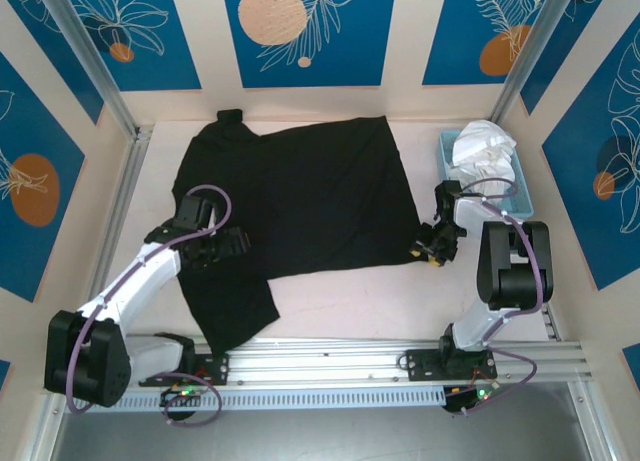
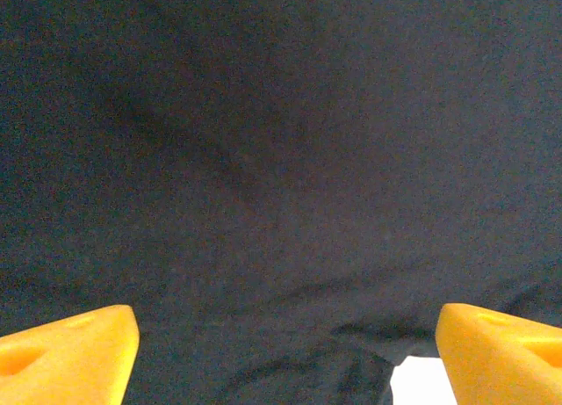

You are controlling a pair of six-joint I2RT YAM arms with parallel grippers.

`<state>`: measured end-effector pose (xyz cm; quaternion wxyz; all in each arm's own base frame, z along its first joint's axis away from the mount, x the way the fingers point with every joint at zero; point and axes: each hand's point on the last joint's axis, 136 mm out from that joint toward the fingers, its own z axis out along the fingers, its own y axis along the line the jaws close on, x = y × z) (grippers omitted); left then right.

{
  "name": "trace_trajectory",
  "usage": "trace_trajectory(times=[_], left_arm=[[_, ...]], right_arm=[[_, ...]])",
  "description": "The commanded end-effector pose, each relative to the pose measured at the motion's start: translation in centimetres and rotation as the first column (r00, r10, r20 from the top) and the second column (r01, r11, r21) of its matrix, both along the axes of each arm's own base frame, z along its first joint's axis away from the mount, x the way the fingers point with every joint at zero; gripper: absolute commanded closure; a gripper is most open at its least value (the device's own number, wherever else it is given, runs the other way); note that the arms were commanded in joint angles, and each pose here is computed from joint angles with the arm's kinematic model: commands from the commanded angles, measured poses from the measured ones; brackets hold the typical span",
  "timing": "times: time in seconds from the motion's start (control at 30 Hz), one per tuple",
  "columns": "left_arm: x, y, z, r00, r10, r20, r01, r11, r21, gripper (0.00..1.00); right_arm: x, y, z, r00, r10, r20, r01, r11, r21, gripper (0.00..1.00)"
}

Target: Fold the inside-out t-shirt

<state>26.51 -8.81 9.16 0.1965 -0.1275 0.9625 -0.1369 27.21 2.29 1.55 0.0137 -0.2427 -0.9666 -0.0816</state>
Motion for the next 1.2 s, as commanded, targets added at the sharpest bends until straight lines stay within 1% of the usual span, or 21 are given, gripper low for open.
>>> trace_trajectory(times=[0.0, 0.1, 0.17, 0.27, 0.37, 0.53, 0.67, 0.77, 0.9, 1.0, 1.07, 1.13, 1.17], left_arm=[[-2.7, 0.6, -1.2, 0.997, 0.009, -0.077, -0.004, 0.999, 0.054, 0.15], [-4.2, 0.9, -1.6, 0.993, 0.032, -0.116, -0.024, 0.997, 0.073, 0.18], [-5.2, 1.2, -1.8, 0.988, 0.054, -0.143, -0.041, 0.995, 0.093, 0.22], [-7.1, 1.9, -2.1, 0.977, 0.095, -0.192, -0.073, 0.990, 0.121, 0.27], [-9.1, 2.2, -2.7, 0.954, 0.141, -0.265, -0.109, 0.985, 0.130, 0.32], [-12.7, 2.9, -3.6, 0.897, 0.219, -0.385, -0.168, 0.972, 0.161, 0.34], [-15.9, 3.8, -4.2, 0.833, 0.301, -0.464, -0.232, 0.952, 0.201, 0.35], [-17.1, 3.8, -4.8, 0.796, 0.333, -0.506, -0.264, 0.943, 0.204, 0.36], [-18.4, 3.8, -5.9, 0.753, 0.352, -0.556, -0.272, 0.936, 0.224, 0.36], [-19.1, 4.2, -6.6, 0.746, 0.355, -0.563, -0.263, 0.934, 0.240, 0.37], [-19.0, 3.9, -7.1, 0.747, 0.343, -0.570, -0.257, 0.939, 0.229, 0.38], [-18.7, 3.6, -7.5, 0.748, 0.331, -0.575, -0.249, 0.944, 0.218, 0.42], [-18.3, 3.4, -7.5, 0.758, 0.313, -0.572, -0.238, 0.950, 0.204, 0.45]], right_arm=[[1.8, 0.4, -0.2, 0.998, 0.000, 0.061, -0.001, 1.000, 0.019, 0.67], [2.1, 0.7, 0.2, 0.996, 0.010, 0.090, -0.013, 0.999, 0.039, 0.81], [2.3, 0.9, 0.6, 0.993, 0.016, 0.114, -0.022, 0.998, 0.050, 0.88], [2.6, 1.4, 1.0, 0.989, 0.023, 0.146, -0.034, 0.996, 0.076, 0.95], [2.8, 1.8, 1.5, 0.984, 0.024, 0.174, -0.041, 0.995, 0.096, 0.99], [2.9, 1.9, 2.1, 0.977, 0.039, 0.209, -0.061, 0.993, 0.102, 1.00], [3.2, 2.5, 2.5, 0.972, 0.039, 0.231, -0.072, 0.988, 0.137, 1.00], [3.5, 2.8, 2.7, 0.969, 0.037, 0.246, -0.078, 0.985, 0.157, 1.00], [3.6, 2.9, 3.0, 0.966, 0.028, 0.258, -0.076, 0.982, 0.176, 1.00], [3.7, 2.9, 3.2, 0.963, 0.022, 0.267, -0.074, 0.980, 0.187, 1.00], [3.8, 2.8, 3.1, 0.963, 0.020, 0.268, -0.072, 0.980, 0.188, 1.00], [3.8, 2.8, 3.0, 0.965, 0.019, 0.263, -0.071, 0.980, 0.188, 1.00], [3.7, 2.8, 3.0, 0.965, 0.019, 0.261, -0.070, 0.980, 0.187, 1.00]])
